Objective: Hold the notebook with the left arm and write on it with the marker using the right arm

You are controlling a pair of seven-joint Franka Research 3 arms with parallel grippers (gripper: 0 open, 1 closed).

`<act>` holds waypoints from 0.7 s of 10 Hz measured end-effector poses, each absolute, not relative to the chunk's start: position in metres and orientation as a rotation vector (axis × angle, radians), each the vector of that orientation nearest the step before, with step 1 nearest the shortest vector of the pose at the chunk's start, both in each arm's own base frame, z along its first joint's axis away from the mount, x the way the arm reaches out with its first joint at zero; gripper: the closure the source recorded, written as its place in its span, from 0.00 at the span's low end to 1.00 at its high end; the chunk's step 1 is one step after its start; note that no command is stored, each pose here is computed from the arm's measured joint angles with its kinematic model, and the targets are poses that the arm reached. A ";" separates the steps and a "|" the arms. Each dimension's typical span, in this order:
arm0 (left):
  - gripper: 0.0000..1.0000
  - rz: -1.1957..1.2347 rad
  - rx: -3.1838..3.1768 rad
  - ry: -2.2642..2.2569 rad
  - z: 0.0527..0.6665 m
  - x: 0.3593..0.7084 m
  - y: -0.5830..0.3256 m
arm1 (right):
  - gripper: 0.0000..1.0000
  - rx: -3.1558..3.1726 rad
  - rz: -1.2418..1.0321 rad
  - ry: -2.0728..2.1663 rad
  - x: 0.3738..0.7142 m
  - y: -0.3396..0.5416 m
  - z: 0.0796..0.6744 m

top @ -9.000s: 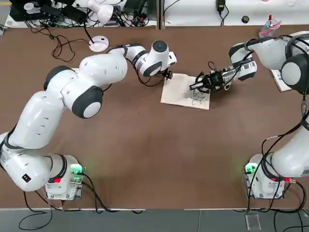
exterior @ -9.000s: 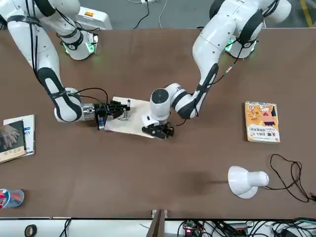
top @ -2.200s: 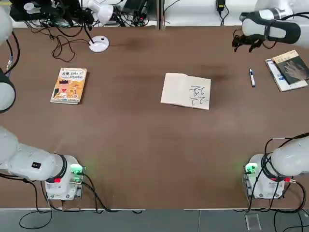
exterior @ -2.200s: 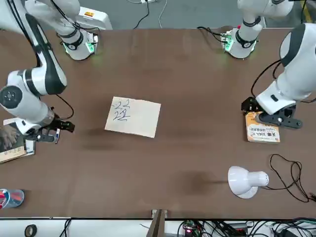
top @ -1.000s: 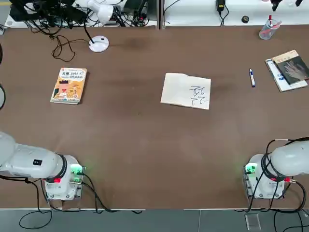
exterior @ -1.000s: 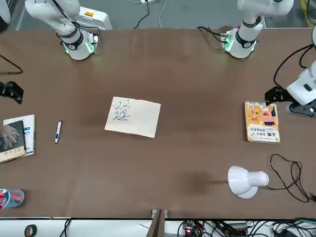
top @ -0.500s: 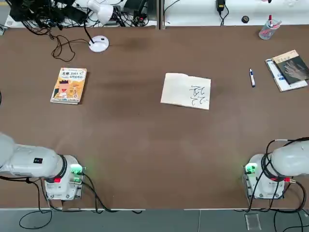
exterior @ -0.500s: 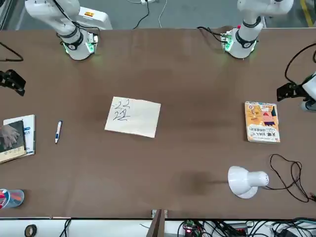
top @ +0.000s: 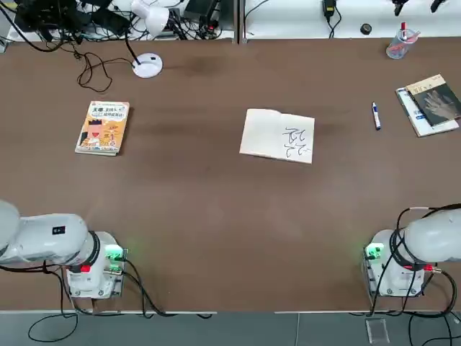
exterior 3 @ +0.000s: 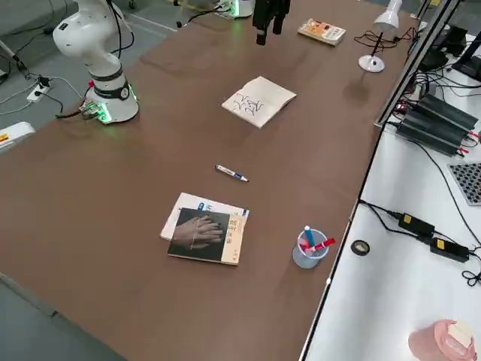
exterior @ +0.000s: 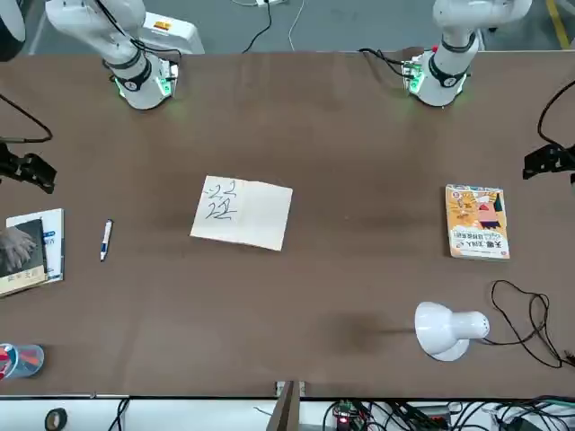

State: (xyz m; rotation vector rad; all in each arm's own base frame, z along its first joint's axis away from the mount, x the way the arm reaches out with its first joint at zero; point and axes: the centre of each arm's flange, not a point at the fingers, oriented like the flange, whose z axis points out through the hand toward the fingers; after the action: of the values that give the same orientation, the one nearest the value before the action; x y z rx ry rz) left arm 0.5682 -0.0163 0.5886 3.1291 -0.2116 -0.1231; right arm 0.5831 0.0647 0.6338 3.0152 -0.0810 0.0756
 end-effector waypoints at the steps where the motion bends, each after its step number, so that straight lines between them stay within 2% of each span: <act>1: 0.00 -0.116 3.131 -0.211 0.592 0.566 -0.016 | 0.00 3.015 0.074 -0.082 0.583 0.064 0.633; 7: 0.00 -0.026 3.161 -0.211 0.623 0.557 -0.016 | 0.00 3.020 0.118 -0.088 0.584 0.063 0.638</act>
State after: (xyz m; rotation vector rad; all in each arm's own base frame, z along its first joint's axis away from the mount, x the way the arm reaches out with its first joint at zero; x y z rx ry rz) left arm 0.5570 -0.0157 0.6228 3.1613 -0.2115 -0.0265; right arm 0.5843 0.0631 0.6375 3.0196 -0.0876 0.1180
